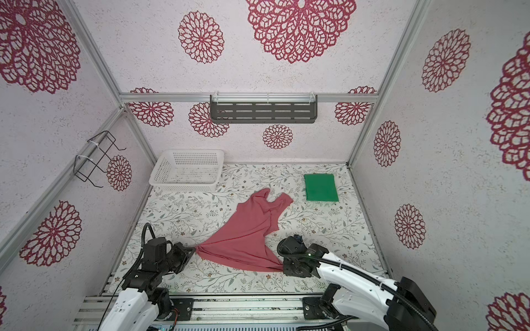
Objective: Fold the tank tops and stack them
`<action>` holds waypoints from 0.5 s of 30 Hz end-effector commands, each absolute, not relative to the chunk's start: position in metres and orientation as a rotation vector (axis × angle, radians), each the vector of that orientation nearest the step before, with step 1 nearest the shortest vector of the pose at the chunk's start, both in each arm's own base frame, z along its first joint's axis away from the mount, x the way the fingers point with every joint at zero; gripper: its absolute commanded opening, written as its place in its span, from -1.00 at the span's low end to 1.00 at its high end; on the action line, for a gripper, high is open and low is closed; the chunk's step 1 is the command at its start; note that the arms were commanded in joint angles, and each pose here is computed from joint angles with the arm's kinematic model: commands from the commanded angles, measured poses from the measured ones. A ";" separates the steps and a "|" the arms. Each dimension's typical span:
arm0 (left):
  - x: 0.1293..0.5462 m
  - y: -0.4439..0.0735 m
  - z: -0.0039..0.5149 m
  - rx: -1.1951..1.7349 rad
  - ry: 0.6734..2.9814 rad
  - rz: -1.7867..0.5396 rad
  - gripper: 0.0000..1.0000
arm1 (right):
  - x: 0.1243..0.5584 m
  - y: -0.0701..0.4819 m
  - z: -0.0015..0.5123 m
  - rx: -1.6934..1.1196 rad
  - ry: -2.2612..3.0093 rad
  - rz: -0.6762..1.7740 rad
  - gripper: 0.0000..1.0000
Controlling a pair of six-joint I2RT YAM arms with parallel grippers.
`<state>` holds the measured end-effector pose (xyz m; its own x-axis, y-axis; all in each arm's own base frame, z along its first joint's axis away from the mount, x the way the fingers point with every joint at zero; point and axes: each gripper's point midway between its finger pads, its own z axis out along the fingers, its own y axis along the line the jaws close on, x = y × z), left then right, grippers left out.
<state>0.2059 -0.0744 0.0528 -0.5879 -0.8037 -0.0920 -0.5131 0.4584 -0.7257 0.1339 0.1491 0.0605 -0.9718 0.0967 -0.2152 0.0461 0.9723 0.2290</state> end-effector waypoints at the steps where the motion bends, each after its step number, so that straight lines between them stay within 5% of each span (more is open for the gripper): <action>1: 0.202 -0.081 0.050 -1.034 2.388 -0.920 -1.00 | 0.145 0.149 0.084 0.112 2.850 0.402 -0.41; 5: 0.205 -0.089 0.045 -0.979 2.445 -0.933 -1.00 | 0.166 0.160 0.084 0.129 2.817 0.424 -0.78; 15: 0.205 -0.087 0.039 -0.959 2.464 -0.898 -1.00 | 0.158 0.184 0.060 0.037 2.913 0.350 -0.46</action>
<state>0.1982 -0.0859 0.0323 -0.7031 -0.7091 -0.0530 -0.5139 0.5583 -0.6513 0.1677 0.1777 0.0670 -0.9704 0.0631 -0.2331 0.0049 0.9702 0.2422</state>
